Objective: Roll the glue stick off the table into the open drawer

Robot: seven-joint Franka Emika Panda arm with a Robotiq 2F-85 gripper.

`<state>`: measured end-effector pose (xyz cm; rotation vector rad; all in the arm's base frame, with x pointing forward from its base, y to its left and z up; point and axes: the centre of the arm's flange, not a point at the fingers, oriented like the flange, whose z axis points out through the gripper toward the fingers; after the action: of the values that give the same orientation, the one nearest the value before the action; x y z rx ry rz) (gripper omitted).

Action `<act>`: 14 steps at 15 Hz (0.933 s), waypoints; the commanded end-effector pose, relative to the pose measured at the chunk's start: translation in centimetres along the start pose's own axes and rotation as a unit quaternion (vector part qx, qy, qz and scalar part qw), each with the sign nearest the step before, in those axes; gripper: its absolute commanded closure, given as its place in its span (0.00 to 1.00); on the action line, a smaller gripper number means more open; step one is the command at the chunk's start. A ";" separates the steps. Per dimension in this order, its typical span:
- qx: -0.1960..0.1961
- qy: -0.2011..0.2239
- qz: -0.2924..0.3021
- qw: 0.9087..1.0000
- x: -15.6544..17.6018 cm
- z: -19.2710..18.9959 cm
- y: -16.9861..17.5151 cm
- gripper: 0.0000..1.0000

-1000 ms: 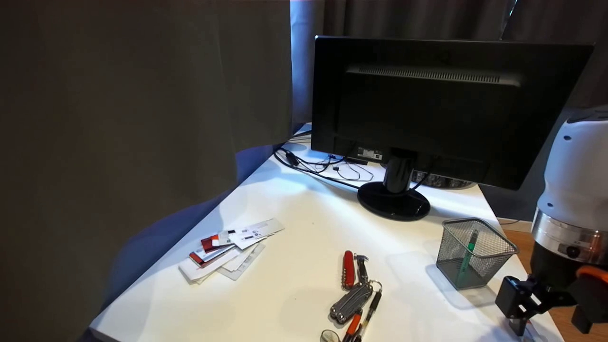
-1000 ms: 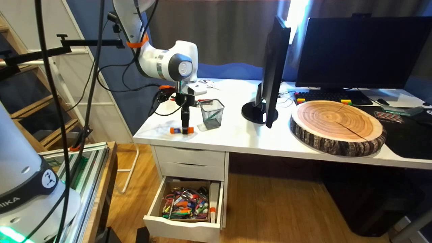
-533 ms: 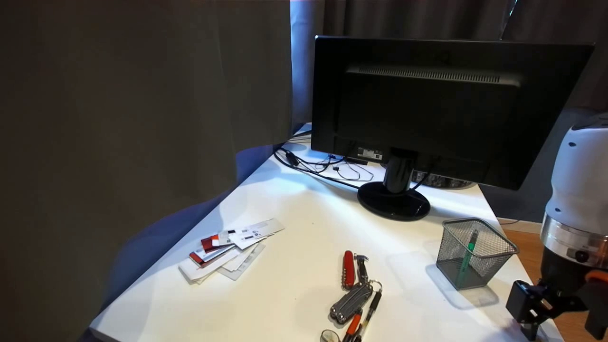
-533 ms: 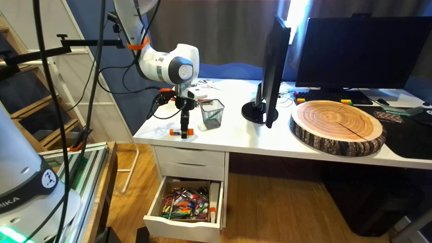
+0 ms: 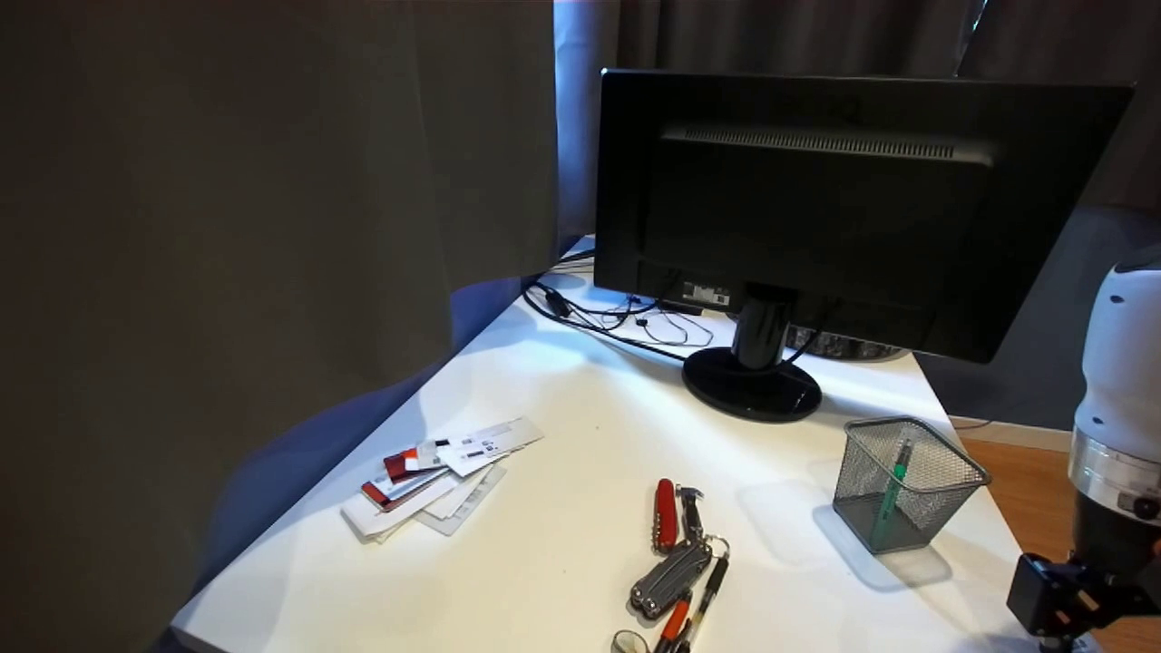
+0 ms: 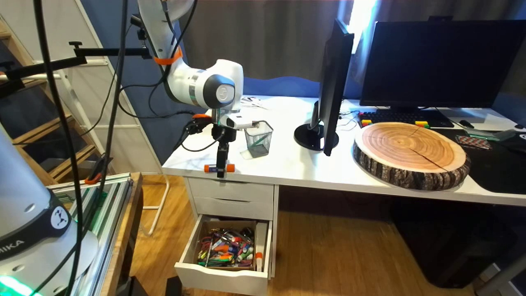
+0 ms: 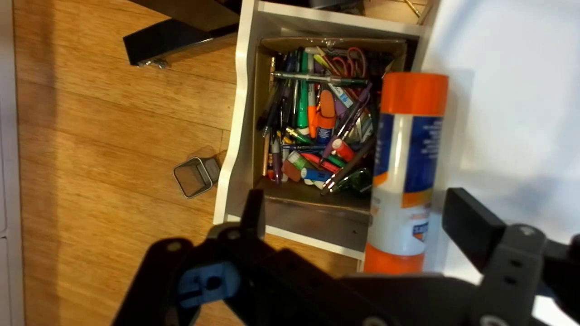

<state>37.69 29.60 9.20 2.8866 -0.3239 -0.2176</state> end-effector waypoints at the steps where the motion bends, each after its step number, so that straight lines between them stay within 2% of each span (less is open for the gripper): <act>1: -0.012 0.002 0.028 1.000 -0.8 -0.9 2.5 0.00; 7: 0.014 0.007 0.051 0.999 -1.5 -4.7 5.4 0.00; 14: 0.080 0.011 0.029 0.996 -3.9 -11.8 9.2 0.00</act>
<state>36.16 25.56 18.74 2.9695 -0.4616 -0.1417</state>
